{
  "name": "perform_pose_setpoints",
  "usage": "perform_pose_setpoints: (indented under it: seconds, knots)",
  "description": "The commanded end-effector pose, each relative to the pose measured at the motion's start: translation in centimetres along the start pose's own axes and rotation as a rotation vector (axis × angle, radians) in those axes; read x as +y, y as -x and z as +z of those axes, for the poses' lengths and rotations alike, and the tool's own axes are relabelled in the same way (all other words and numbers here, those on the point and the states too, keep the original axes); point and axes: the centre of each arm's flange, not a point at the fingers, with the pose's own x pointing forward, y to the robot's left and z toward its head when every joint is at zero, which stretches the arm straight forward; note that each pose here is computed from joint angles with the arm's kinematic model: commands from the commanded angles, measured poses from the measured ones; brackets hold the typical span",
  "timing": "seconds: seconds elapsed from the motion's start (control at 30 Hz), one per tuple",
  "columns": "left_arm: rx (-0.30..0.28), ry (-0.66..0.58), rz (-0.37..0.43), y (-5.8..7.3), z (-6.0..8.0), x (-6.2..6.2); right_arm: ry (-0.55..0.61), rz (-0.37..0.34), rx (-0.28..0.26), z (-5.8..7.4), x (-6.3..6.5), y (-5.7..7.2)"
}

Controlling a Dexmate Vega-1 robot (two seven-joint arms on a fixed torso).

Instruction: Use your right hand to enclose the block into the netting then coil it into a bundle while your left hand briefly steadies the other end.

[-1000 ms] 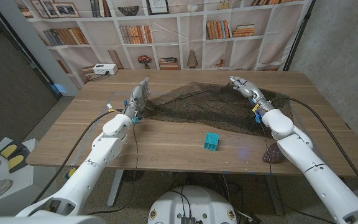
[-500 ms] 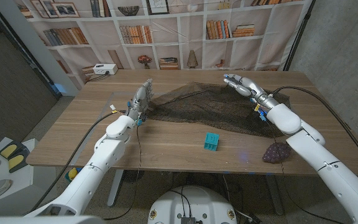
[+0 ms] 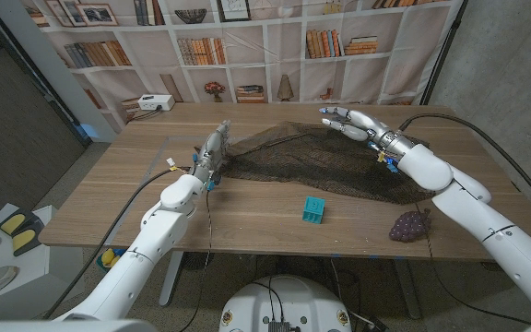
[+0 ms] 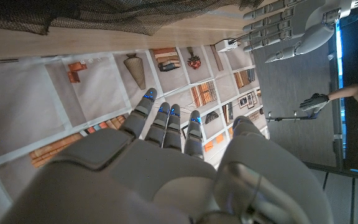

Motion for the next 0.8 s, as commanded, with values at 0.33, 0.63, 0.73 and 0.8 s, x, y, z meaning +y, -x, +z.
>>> perform_pose_setpoints:
  seconds: [0.33,0.63,0.73,0.8]
  knots:
    - [0.018,0.001,0.028,2.1,0.0,-1.3,0.267,0.127,-0.268,4.3,-0.3,-2.1]
    - [0.018,-0.004,0.042,3.0,0.0,-1.7,0.364,0.166,-0.393,6.9,0.2,-2.7]
    - [0.016,-0.005,0.049,3.4,0.0,-1.7,0.392,0.18,-0.417,7.4,0.5,-2.5]
    - [0.013,-0.002,0.055,3.6,0.0,-1.7,0.399,0.187,-0.432,7.7,0.6,-2.4]
